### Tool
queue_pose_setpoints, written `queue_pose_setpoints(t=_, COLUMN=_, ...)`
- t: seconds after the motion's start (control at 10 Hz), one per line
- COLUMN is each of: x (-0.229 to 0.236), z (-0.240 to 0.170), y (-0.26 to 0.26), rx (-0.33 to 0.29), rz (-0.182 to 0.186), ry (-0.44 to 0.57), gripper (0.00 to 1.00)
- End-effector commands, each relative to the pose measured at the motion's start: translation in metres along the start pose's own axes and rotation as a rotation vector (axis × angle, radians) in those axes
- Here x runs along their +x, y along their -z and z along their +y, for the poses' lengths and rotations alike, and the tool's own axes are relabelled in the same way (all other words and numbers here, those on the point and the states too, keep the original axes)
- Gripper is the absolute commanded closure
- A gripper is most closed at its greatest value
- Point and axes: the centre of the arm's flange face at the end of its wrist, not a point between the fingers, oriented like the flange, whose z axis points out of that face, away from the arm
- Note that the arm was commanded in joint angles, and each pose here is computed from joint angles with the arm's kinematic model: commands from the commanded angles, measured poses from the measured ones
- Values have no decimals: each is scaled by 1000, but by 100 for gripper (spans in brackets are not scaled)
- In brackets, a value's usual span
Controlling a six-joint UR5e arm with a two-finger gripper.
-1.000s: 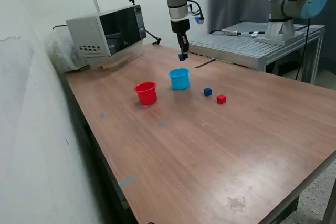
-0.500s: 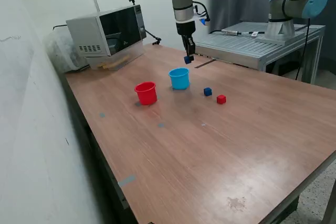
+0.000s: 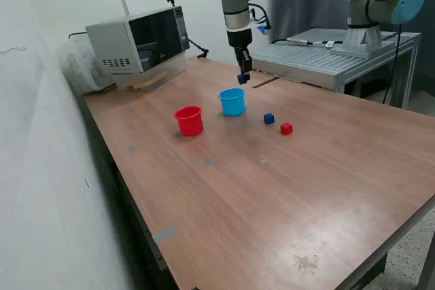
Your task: Place red objects in the red bin, and blue objects in the blue bin.
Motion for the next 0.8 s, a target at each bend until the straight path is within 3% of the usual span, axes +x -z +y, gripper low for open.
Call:
queue_pose_setpoints(t=0.0, x=-1, z=7, y=1, rx=-8, rz=1, ry=-3, gripper=100)
queue_pose_setpoints(t=0.6, x=-4, z=11, y=2, rx=-13, rz=2, ry=-1, gripper=100)
queue_pose_setpoints(t=0.7, x=-5, z=13, y=3, rx=-15, rz=2, ry=-1, gripper=0)
